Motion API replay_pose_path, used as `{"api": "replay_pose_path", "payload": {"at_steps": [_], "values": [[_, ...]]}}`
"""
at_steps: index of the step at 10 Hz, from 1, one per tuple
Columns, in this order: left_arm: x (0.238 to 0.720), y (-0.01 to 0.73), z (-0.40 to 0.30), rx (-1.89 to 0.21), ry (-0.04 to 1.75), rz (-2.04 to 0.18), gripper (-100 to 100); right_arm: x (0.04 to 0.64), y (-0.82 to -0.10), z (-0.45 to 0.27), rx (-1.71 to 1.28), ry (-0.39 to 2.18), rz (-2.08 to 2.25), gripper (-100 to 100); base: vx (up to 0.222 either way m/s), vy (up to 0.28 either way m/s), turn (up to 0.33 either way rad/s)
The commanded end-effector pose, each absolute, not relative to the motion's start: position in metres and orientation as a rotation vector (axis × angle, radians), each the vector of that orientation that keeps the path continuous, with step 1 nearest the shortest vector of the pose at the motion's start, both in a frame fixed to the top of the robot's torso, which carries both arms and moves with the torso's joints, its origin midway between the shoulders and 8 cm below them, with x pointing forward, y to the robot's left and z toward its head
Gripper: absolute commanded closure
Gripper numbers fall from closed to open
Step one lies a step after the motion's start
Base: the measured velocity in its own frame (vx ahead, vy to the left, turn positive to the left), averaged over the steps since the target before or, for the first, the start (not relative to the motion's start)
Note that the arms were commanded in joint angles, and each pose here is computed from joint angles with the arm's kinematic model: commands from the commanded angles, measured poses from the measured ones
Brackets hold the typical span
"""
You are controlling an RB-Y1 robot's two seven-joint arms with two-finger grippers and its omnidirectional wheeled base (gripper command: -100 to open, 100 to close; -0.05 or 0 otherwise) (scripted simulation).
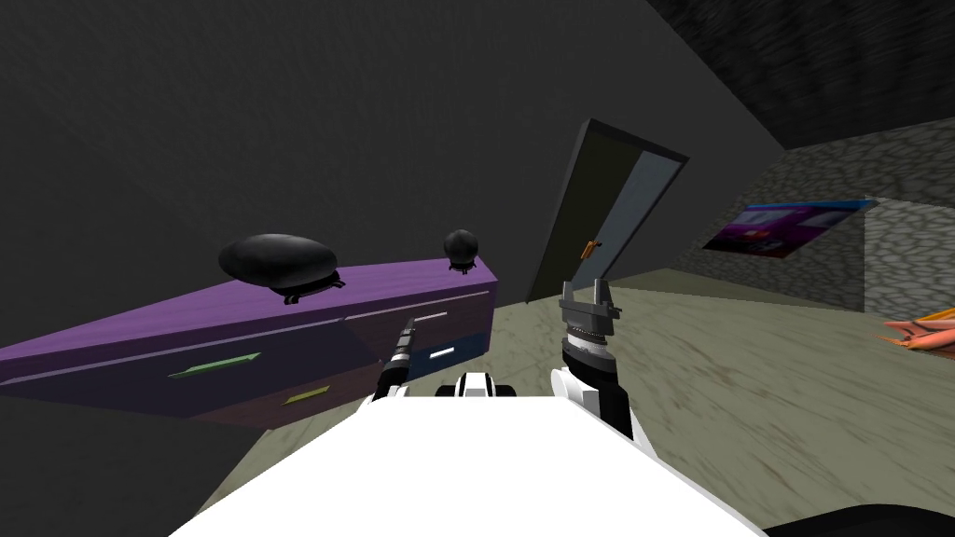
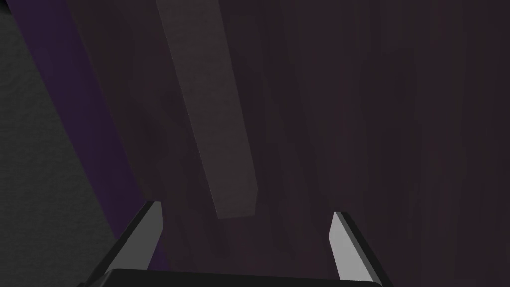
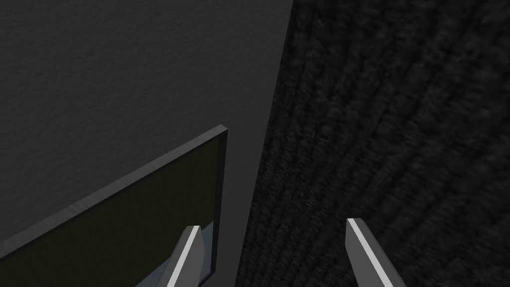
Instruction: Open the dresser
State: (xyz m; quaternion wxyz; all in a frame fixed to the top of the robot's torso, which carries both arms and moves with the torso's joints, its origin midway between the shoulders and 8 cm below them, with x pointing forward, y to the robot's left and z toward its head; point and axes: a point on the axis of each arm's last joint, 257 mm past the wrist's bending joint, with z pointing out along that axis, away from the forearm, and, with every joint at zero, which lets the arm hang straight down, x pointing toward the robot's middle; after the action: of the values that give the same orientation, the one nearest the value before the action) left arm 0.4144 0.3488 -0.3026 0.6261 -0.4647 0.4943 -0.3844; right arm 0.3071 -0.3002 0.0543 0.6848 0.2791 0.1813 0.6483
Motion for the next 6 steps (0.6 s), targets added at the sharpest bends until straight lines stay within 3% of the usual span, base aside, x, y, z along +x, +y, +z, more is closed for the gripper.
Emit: {"api": "replay_pose_path", "payload": {"at_steps": [1, 4, 5, 6], "values": [[0.4148, 0.3334, -0.3053, -1.116, 1.095, -0.909, -100, 0.3071, -0.3002, 0.0543, 0.626, 0.406, 1.453, 0, -0.010, -0.005, -0.001], [0.4152, 0.3379, -0.2995, -1.106, 1.099, -0.904, -100, 0.3070, -0.3003, 0.0543, 0.626, 0.406, 1.453, 0, 0.025, 0.007, -0.009], [0.4155, 0.3381, -0.2993, -1.107, 1.100, -0.903, 100, 0.3070, -0.3003, 0.0543, 0.626, 0.406, 1.453, 0, 0.000, 0.000, 0.000], [0.4137, 0.3372, -0.2973, -1.105, 1.100, -0.905, 100, 0.3070, -0.3002, 0.0543, 0.626, 0.406, 1.453, 0, -0.105, -0.038, 0.012]]}}
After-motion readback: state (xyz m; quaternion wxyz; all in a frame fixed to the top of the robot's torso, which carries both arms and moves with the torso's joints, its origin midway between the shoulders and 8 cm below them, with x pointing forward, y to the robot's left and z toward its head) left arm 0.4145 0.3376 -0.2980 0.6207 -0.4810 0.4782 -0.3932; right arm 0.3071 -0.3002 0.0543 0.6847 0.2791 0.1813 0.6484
